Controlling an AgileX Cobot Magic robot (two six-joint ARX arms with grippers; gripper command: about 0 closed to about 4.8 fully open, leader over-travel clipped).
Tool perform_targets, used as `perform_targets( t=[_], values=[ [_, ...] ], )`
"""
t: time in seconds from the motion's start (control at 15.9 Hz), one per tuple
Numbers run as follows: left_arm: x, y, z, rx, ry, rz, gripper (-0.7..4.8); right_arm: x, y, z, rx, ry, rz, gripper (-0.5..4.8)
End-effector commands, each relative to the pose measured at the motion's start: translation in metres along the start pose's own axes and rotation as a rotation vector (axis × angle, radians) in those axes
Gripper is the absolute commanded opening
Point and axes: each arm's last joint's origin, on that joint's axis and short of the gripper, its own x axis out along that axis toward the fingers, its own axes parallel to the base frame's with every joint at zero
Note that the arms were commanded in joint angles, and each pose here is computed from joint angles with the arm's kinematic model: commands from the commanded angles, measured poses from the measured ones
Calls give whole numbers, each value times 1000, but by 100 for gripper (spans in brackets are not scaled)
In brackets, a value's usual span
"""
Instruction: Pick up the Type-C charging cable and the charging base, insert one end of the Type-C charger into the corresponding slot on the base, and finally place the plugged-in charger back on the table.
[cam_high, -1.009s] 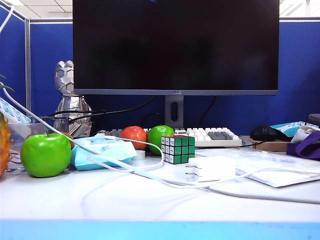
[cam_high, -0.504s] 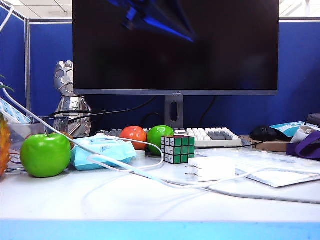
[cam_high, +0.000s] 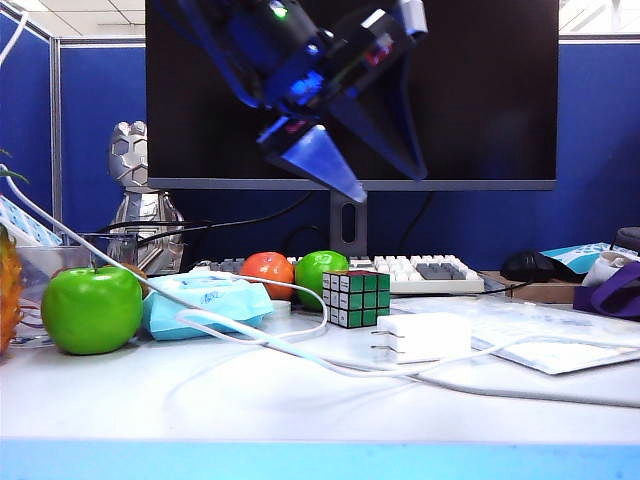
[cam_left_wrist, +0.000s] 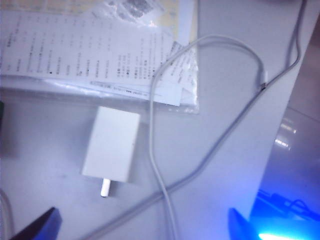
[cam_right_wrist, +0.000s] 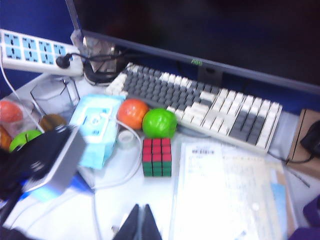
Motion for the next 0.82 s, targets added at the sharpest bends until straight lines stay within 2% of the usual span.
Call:
perform_targets(
  t=[0.06,0.19,0.25,0.44,0.5,0.82],
  values=[
    [11,8,22,48,26,-14,479,-2,0,2,-6,-8,5,-1],
    [26,16,32,54,57,-16,479,-2,0,2,-5,-7,5,-1],
    [44,22,32,94,119,-22,479,-2,0,2,-5,-7,5,-1],
    [73,28,20,149,194,-54,479,-2,1,1,-2,5,6,-1],
    [102,35,8,150,223,-47,479,-2,2,-3,11,40,35,-1],
    [117,36,4,177,230,-25,479,-1,1,-5,18,61,35,-1]
  ],
)
